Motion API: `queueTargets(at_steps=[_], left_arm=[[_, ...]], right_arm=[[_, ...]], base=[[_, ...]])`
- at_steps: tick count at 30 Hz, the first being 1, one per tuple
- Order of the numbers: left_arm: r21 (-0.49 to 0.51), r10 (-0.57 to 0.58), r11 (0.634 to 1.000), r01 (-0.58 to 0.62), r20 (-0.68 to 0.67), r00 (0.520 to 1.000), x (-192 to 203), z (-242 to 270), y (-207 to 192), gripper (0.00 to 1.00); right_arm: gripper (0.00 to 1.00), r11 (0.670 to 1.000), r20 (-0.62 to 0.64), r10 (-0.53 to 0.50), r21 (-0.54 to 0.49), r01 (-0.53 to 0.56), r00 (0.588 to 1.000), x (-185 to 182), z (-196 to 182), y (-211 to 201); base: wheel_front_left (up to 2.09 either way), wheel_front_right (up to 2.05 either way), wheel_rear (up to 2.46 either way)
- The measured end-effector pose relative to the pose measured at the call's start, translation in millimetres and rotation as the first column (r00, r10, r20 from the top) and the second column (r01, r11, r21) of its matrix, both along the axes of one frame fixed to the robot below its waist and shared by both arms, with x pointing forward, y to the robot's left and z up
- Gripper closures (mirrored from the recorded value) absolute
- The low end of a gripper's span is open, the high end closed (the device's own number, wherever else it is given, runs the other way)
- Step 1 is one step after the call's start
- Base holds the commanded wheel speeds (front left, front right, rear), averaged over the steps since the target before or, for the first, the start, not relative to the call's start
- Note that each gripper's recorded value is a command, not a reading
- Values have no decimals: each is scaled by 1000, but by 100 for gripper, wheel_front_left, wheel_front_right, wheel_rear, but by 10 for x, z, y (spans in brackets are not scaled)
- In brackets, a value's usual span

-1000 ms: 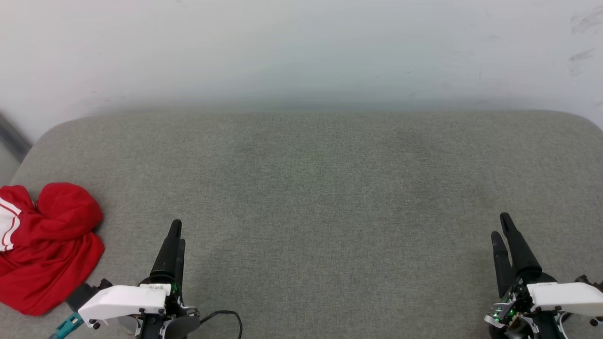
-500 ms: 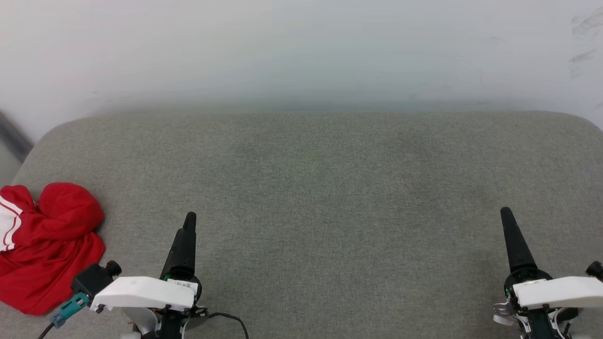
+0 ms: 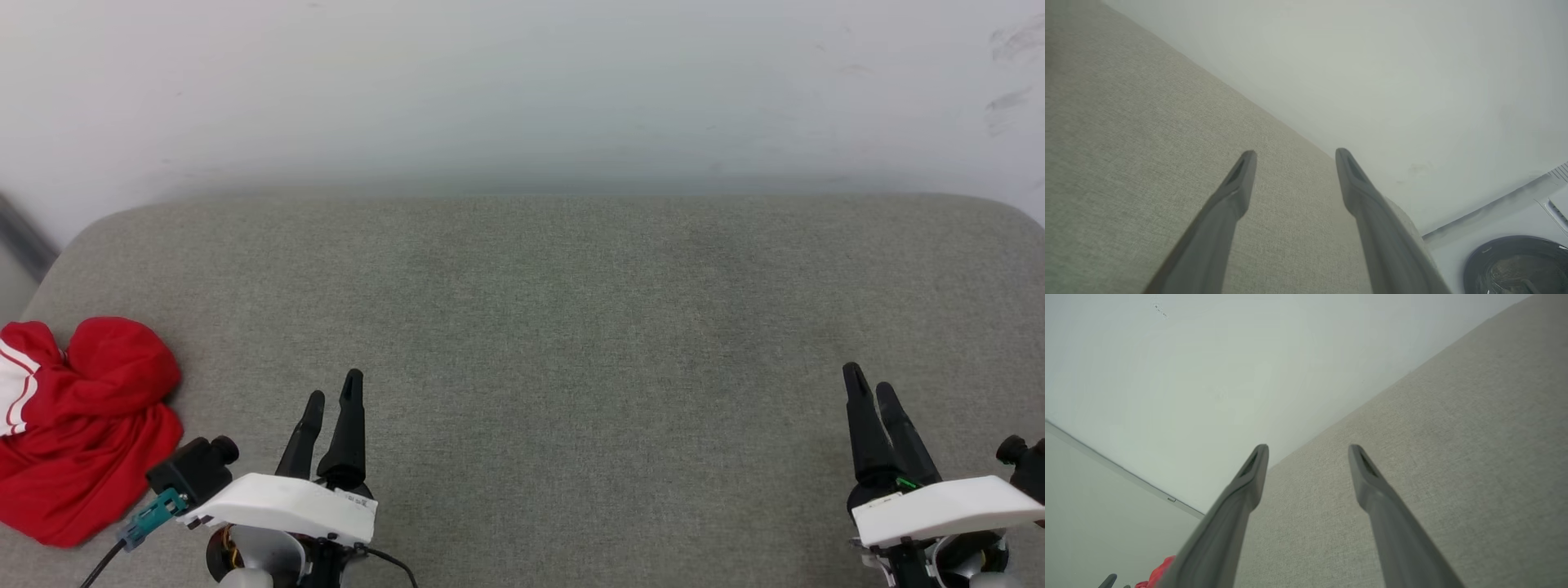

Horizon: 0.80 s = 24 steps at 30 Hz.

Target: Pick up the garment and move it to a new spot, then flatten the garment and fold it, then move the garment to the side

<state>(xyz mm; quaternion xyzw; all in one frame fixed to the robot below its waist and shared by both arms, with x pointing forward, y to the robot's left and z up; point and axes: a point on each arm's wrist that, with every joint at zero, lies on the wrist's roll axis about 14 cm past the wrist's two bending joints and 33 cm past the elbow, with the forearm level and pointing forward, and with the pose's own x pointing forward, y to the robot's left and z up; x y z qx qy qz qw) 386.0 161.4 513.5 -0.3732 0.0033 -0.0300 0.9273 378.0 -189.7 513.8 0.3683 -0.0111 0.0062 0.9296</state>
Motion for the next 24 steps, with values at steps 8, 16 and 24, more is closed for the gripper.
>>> queueTargets(at_steps=[8,16,24], left_arm=[[130,-1,991,-2,20,1000,-3,21,-9,0],[263,-13,965,3,39,999,-13,29,-53,0],[351,-17,936,-3,56,998,-20,39,-65,0]], right_arm=[[0,992,16,11,-128,-9,1000,-3,54,29],[0,961,26,28,-275,-20,999,-12,101,67],[0,934,13,34,-357,-27,999,-29,85,69]], base=[[0,0,0],[0,0,0],[0,0,0]])
